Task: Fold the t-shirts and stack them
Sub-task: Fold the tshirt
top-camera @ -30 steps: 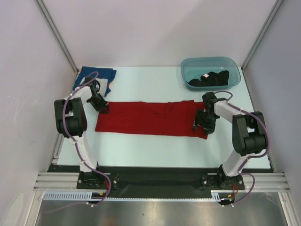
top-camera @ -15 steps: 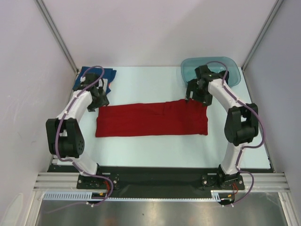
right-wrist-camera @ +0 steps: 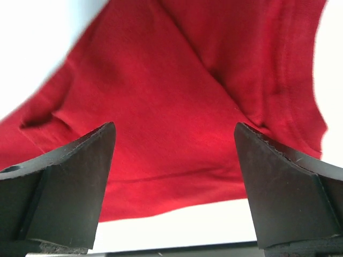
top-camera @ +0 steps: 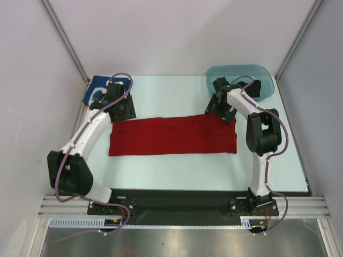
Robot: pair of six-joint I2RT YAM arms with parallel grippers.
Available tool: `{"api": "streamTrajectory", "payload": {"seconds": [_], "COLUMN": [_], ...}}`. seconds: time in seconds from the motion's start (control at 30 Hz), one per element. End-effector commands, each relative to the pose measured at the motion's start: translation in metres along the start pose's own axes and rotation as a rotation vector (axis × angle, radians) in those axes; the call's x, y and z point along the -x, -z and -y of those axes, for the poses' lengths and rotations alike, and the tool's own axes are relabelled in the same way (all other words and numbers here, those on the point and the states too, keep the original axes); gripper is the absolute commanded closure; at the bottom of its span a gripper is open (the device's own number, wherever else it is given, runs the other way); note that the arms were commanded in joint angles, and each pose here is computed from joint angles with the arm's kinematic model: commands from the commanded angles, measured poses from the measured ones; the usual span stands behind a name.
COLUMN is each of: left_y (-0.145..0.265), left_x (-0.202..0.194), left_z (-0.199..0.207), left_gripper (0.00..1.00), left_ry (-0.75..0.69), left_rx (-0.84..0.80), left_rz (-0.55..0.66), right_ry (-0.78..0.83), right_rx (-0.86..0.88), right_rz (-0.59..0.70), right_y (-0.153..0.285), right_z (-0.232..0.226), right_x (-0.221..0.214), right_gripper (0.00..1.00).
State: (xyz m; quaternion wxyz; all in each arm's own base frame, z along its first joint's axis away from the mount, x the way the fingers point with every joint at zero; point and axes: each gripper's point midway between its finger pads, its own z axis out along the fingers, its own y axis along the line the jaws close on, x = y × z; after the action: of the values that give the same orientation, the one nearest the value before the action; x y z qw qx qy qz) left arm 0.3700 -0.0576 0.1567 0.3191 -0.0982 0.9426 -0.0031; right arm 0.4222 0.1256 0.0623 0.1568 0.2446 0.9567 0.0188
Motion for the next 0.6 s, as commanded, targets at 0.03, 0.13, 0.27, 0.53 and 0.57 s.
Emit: {"api": "streamTrajectory", "payload": {"seconds": [0.03, 0.13, 0.27, 0.53, 0.57], "left_y": [0.044, 0.069, 0.097, 0.13, 0.133], "left_x": [0.005, -0.002, -0.01, -0.033, -0.033], "left_z": [0.002, -0.008, -0.021, -0.037, -0.038], "left_gripper": [0.32, 0.32, 0.32, 0.32, 0.32], "left_ry": [0.015, 0.025, 0.031, 0.098, 0.102], "left_rx": [-0.063, -0.056, -0.046, -0.055, -0.061], "left_rz": [0.099, 0.13, 0.17, 0.224, 0.236], "right_ry": [-0.041, 0.014, 0.13, 0.395, 0.42], "right_rx": [-0.019, -0.018, -0.033, 0.09, 0.11], "right_rz": [0.053, 0.045, 0.068, 0.056, 0.049], "right_y": [-0.033, -0.056, -0.077, -0.107, -0.116], "right_z": [-0.034, -0.054, -0.08, -0.163, -0.17], "right_x": [-0.003, -0.015, -0.03, -0.061, -0.067], "right_gripper": [0.04, 0.04, 0.04, 0.04, 0.04]}}
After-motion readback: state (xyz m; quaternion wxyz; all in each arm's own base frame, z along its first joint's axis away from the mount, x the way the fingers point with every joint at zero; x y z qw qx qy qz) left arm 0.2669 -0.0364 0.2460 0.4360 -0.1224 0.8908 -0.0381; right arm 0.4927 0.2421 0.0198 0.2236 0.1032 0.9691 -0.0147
